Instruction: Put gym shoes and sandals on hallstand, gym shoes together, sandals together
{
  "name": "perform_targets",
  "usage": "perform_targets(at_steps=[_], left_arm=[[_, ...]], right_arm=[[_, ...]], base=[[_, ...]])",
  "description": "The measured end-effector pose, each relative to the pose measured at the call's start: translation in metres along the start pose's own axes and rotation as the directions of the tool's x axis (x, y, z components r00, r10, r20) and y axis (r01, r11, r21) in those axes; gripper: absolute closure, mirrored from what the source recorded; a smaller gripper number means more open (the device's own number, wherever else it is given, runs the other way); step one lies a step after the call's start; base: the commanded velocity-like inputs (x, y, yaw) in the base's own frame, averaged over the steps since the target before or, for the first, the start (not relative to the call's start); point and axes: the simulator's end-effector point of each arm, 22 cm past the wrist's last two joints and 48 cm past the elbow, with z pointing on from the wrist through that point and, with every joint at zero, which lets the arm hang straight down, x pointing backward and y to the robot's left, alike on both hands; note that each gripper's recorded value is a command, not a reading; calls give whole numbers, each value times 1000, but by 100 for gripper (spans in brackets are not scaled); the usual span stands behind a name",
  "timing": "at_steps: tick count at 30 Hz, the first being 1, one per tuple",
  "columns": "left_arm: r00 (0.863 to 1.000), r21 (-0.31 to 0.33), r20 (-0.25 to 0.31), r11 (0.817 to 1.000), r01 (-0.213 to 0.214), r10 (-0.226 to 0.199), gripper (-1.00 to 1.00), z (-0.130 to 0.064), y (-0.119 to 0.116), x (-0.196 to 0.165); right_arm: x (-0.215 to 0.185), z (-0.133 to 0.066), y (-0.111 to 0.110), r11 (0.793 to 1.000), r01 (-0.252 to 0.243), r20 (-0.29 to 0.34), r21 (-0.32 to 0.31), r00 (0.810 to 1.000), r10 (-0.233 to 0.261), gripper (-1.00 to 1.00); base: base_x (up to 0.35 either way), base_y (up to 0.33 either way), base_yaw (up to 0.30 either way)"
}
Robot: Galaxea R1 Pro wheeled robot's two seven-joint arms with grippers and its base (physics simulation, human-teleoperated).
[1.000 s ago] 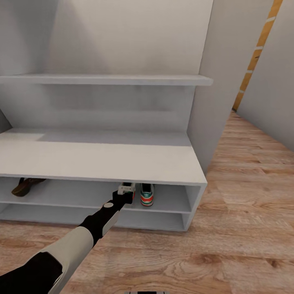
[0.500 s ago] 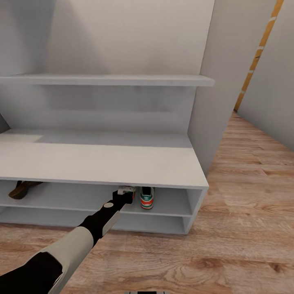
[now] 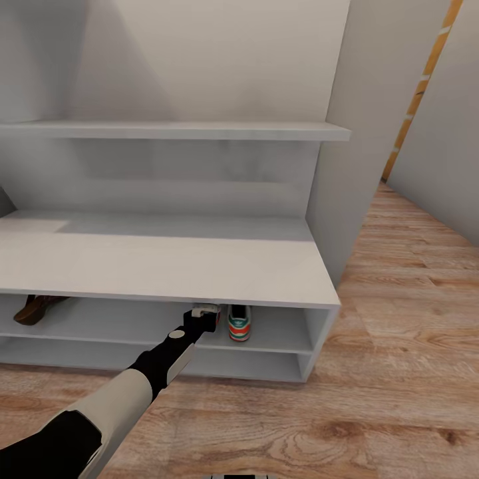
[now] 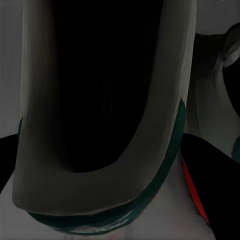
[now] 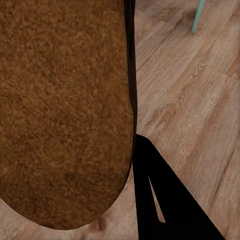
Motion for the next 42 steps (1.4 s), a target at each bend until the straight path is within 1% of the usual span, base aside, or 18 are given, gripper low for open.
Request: perform_targets(at_steps=[5, 23, 24, 37, 42], left_arm=[[1000, 0, 0, 1000, 0, 0, 100, 0, 0, 0], [1000, 0, 0, 1000, -1, 1, 100, 0, 0, 0], [1000, 0, -1, 1000, -1, 1, -100, 0, 0, 0], [1000, 0, 0, 1000, 0, 0, -100, 0, 0, 0], [1000, 0, -1, 1000, 0, 0, -100, 0, 0, 0]], right_arm=[[0, 0, 0, 1000, 0, 0, 0, 1000, 0, 100], [0, 0, 0, 1000, 0, 0, 0, 1000, 0, 100], [0, 0, 0, 1000, 0, 0, 0, 1000, 0, 100], [0, 0, 0, 1000, 0, 0, -1, 1000, 0, 100], [0, 0, 0, 1000, 0, 0, 0, 1000, 0, 100]], base=[[121, 0, 0], [5, 0, 0], [0, 0, 0], [-1, 0, 0], [-205, 0, 0]])
